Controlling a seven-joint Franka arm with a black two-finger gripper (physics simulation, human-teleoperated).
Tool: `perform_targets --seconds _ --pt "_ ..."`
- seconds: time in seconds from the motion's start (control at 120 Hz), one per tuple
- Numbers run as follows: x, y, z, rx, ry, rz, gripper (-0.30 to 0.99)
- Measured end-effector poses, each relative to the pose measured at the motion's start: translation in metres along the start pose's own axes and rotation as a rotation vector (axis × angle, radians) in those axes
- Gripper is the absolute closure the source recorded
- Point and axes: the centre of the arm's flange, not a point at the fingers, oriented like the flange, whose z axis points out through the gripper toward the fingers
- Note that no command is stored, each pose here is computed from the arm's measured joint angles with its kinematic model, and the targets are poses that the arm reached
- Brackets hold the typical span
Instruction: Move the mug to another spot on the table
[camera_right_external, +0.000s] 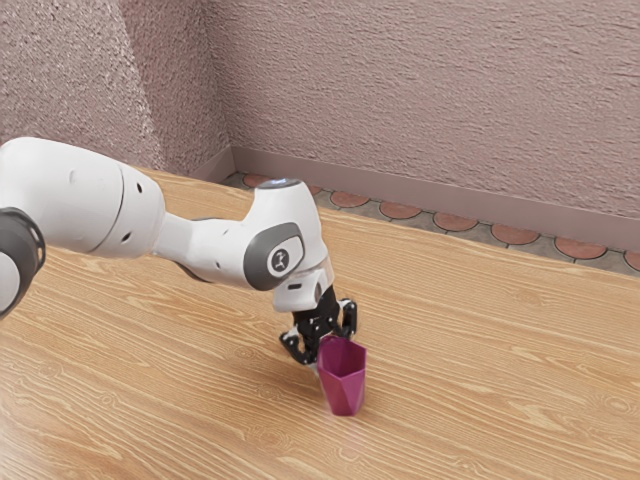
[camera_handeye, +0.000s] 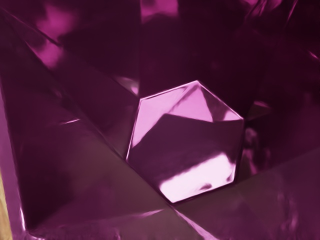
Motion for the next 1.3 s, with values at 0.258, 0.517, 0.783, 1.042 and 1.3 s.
perform_targets --seconds 0.258,0.517,0.783,1.042,1.3 --pt "0.006 -0.003 -0.018 0.038 0.001 -0.001 0.57" --pt "-0.028 0.005 -0.053 0.091 0.12 -0.1 0.66" --pt "-0.1 0.02 -0.095 0.126 0.194 -0.193 0.72" --pt "-0.167 0.045 -0.119 0.149 0.234 -0.27 0.75" --pt "-0.232 0.079 -0.122 0.151 0.267 -0.334 0.75"
